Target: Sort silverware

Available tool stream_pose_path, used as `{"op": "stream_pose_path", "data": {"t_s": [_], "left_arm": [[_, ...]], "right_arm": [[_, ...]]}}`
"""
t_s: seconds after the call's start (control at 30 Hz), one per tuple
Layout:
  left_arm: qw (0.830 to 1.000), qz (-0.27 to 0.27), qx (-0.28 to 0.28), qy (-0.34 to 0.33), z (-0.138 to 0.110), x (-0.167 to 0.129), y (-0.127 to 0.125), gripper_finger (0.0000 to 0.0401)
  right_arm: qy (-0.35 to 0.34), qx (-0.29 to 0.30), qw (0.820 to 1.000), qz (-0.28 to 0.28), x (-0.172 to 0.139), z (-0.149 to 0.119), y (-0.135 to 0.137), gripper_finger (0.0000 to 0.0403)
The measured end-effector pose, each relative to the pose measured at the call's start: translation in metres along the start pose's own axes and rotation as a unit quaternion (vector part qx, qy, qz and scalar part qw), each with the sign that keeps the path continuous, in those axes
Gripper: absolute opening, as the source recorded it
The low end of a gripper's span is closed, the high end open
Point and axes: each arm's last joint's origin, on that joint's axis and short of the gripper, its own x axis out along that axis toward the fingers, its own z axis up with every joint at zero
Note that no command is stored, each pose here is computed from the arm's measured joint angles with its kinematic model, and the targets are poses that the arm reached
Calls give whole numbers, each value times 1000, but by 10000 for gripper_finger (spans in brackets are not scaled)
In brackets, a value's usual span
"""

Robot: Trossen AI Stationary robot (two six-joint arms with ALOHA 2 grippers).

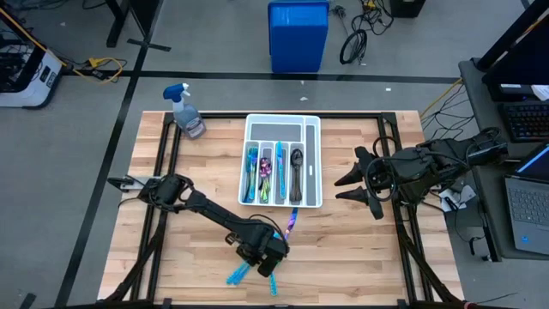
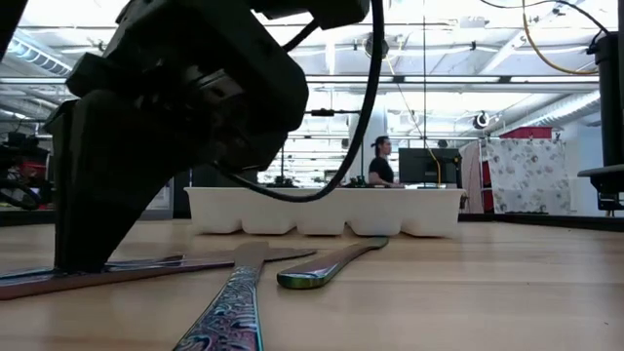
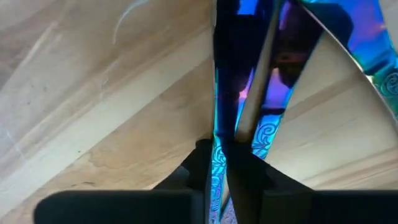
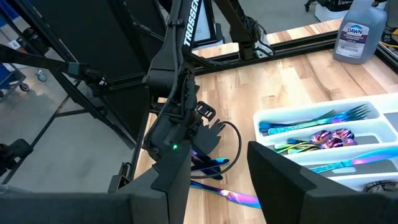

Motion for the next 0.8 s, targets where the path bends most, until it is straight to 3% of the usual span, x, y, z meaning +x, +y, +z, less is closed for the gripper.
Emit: {"op": "stream_pose_path", "data": {"t_s": [0.37,0.8], "left_arm": [[1000,29,-5,-11,-1,-5,2,18],[999,16,-5,-42,1,-22,-7,17]], "right_arm": [[-1,-1,1000,-4,0,0,0,141],[0,-4,1000,-4,0,0,0,141]]}}
